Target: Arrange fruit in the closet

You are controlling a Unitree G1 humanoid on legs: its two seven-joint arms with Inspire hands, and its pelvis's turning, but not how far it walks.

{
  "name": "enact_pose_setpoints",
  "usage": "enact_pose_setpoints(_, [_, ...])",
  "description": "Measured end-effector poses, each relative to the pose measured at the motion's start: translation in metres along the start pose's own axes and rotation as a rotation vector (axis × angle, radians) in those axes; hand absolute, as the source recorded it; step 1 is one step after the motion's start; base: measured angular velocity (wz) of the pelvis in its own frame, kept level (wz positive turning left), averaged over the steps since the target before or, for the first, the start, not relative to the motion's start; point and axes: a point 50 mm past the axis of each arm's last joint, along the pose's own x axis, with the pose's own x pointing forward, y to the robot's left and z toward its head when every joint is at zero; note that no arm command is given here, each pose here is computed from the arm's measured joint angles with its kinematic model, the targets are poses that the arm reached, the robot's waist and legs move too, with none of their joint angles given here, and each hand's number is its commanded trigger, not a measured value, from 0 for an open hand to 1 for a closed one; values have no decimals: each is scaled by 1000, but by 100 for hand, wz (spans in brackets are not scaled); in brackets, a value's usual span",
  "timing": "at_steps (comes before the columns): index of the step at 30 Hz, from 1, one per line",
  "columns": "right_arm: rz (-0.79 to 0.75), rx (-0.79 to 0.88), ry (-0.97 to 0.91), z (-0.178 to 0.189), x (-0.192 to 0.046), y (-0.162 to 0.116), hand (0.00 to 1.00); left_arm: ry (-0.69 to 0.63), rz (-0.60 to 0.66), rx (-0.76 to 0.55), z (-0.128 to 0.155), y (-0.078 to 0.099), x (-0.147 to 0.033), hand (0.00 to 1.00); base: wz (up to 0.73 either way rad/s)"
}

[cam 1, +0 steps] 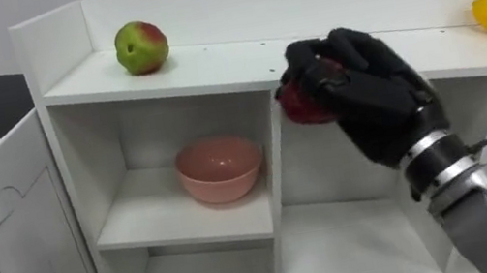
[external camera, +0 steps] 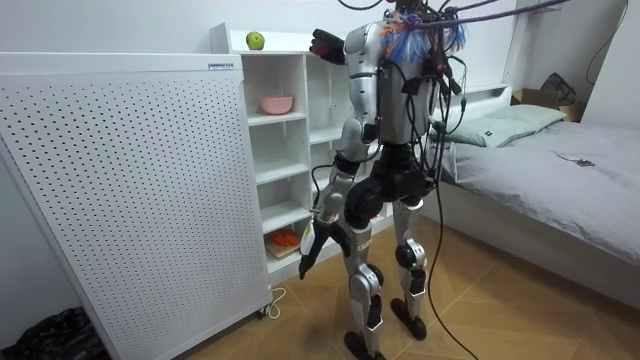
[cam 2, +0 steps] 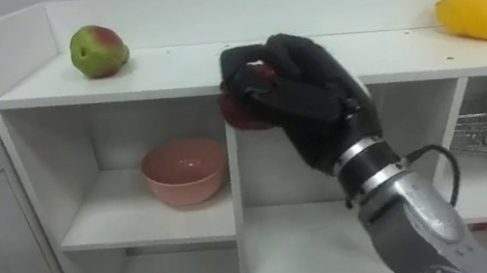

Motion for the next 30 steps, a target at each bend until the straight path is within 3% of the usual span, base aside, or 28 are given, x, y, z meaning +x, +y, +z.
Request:
enact_pose_setpoints(6, [90,176,80,-25,-4,14,100,12,-26,29,0,-7,0,0,0])
enact_pose_setpoints(10, [42,374,135,-55,-13,4,100,26,-57,4,4,-10,2,0,6])
enact_pose_setpoints(15, [-216,624,223,-109,-44,-29,100,-9,-63,-34,27,-8,4,0,-1])
enact_pose_setpoints(20, [-556,775,312,-158,-95,-62,100,-40,-68,-82,43,-13,3,0,-7])
enact_pose_setpoints(30, [-947,929,220,-178,-151,-93,100,-70,-113,-157,60,-31,-3,0,0])
